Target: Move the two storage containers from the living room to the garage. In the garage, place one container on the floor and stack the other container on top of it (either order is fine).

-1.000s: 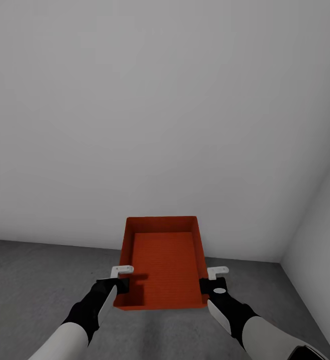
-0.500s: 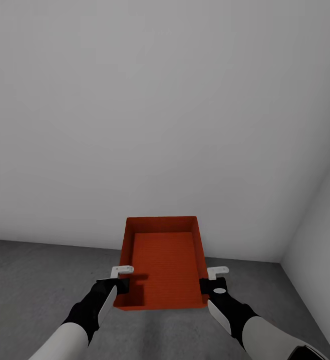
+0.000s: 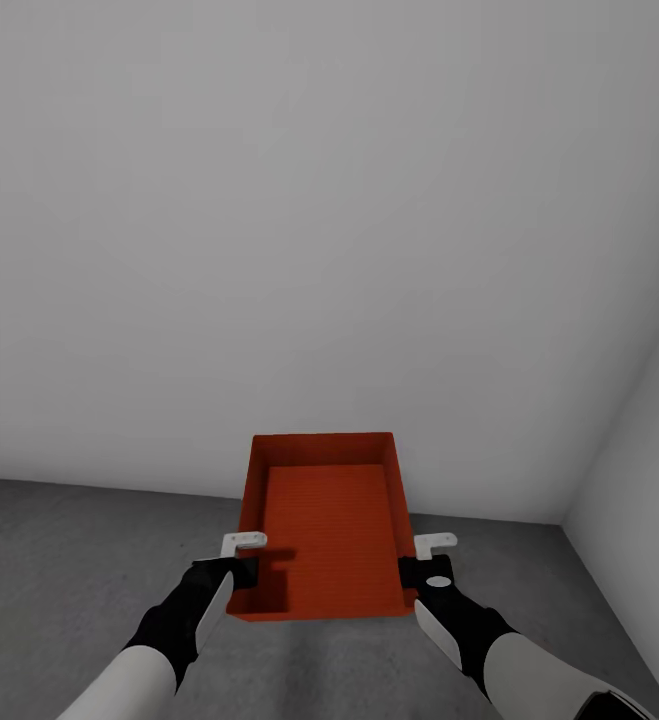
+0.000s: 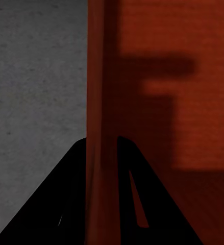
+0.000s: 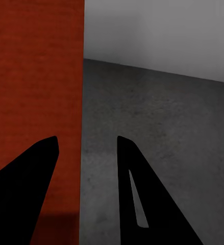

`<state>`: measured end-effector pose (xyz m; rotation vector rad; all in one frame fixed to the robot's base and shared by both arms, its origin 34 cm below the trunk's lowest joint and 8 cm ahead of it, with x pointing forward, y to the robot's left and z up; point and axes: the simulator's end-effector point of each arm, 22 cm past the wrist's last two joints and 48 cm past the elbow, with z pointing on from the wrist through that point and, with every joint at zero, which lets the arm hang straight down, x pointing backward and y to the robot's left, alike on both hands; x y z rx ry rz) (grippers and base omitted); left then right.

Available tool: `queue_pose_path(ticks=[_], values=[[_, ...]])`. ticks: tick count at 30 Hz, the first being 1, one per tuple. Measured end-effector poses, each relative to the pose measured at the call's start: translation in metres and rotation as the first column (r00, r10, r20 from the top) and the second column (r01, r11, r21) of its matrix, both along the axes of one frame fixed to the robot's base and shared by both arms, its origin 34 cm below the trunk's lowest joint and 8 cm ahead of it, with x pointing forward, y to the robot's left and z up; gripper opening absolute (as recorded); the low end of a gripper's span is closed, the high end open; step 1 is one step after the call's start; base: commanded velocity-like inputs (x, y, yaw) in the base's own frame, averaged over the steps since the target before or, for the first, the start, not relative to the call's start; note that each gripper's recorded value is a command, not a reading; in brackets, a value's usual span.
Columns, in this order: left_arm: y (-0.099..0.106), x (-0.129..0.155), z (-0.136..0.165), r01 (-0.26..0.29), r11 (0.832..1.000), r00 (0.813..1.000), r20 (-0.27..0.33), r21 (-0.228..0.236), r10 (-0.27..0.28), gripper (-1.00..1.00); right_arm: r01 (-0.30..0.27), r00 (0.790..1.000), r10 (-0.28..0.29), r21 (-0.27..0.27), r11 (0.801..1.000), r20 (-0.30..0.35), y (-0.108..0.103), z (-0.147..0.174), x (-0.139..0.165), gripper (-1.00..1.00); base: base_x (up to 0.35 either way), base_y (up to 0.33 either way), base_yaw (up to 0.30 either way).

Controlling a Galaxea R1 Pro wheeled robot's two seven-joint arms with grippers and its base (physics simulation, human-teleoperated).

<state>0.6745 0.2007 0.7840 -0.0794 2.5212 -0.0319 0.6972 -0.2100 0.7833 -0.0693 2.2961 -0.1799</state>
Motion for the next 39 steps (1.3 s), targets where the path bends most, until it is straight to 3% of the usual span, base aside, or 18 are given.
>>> queue_pose_path(ticks=[39], values=[[0.000,-0.002,-0.073,-0.001,1.000,0.999,-0.053,0.002,0.001,-1.00,0.002,0.999,-0.002,0.002,1.000,-0.052,0.000,-0.075,-0.002,-1.00,0.000,0.000,0.000]])
